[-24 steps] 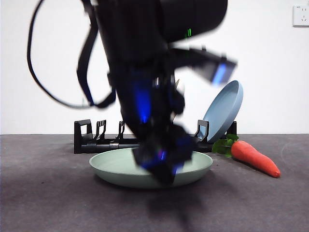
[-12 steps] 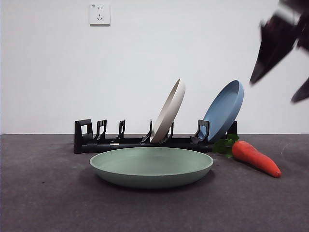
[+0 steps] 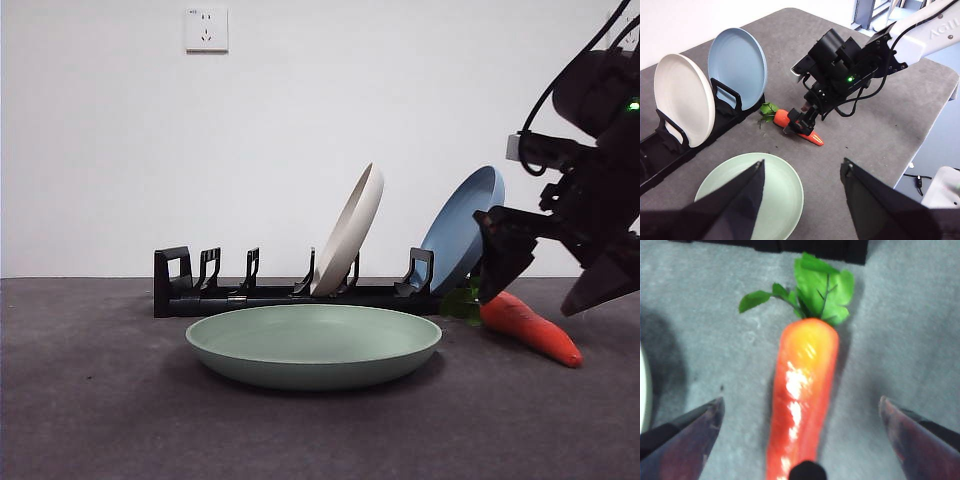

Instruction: Take the green plate from the plate rack,put the plate on the table,take the carrot from the table,put the carrot in the plate

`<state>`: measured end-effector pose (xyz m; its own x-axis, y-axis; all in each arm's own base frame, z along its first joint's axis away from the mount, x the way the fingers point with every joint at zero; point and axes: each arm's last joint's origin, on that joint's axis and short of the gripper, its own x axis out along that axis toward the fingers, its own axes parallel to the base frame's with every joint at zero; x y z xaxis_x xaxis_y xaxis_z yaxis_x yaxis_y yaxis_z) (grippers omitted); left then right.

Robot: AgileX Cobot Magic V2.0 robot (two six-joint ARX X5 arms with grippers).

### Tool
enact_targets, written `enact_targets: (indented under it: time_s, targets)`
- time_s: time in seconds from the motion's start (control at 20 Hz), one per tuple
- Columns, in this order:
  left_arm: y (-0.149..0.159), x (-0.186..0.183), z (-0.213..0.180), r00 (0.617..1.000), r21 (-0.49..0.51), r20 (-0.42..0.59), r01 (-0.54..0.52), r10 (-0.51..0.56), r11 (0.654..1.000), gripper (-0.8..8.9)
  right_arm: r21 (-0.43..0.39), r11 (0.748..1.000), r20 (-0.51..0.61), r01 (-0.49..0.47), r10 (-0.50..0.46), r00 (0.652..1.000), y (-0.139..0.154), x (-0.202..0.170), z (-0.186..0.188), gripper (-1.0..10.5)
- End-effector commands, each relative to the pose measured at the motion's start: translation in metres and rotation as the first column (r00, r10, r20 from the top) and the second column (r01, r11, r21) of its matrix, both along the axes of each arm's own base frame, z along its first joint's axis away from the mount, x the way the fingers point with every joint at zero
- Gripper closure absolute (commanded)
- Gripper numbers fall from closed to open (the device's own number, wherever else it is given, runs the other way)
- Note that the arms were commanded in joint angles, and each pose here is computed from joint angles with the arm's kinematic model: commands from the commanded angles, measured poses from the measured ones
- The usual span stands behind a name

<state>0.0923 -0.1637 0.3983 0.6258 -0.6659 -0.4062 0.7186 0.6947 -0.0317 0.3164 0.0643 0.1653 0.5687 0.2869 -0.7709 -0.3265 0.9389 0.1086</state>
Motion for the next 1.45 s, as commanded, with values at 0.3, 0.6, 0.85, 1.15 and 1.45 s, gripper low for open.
enact_targets:
  time_s: [0.3,0.6,0.85,1.15,1.45]
  targets:
    - [0.0,0.0,-0.001,1.0,-0.003,-0.006,-0.002,0.002,1.0,5.58,-0.028,1.0,-0.022,-0.004,0.004,1.0,0.011,0.005,-0.02,5.2]
    - [0.0,0.0,-0.001,1.0,-0.003,-0.006,-0.003,0.003,1.0,5.58,-0.028,0.999,-0.021,0.018,-0.018,1.0,0.01,0.006,-0.02,8.0]
    - [0.0,0.0,-0.001,1.0,-0.002,-0.006,-0.003,0.003,1.0,5.58,-0.028,0.999,-0.022,0.017,-0.018,1.0,0.01,0.006,-0.02,9.5]
    - [0.0,0.0,-0.001,1.0,0.002,-0.006,-0.004,0.004,1.0,5.58,0.001,1.0,-0.037,0.004,-0.004,0.999,0.012,-0.003,-0.006,9.6]
    - [0.0,0.0,-0.002,1.0,0.006,-0.008,-0.004,0.004,1.0,5.58,0.076,0.986,0.05,-0.148,0.144,0.988,0.048,-0.037,0.044,9.6]
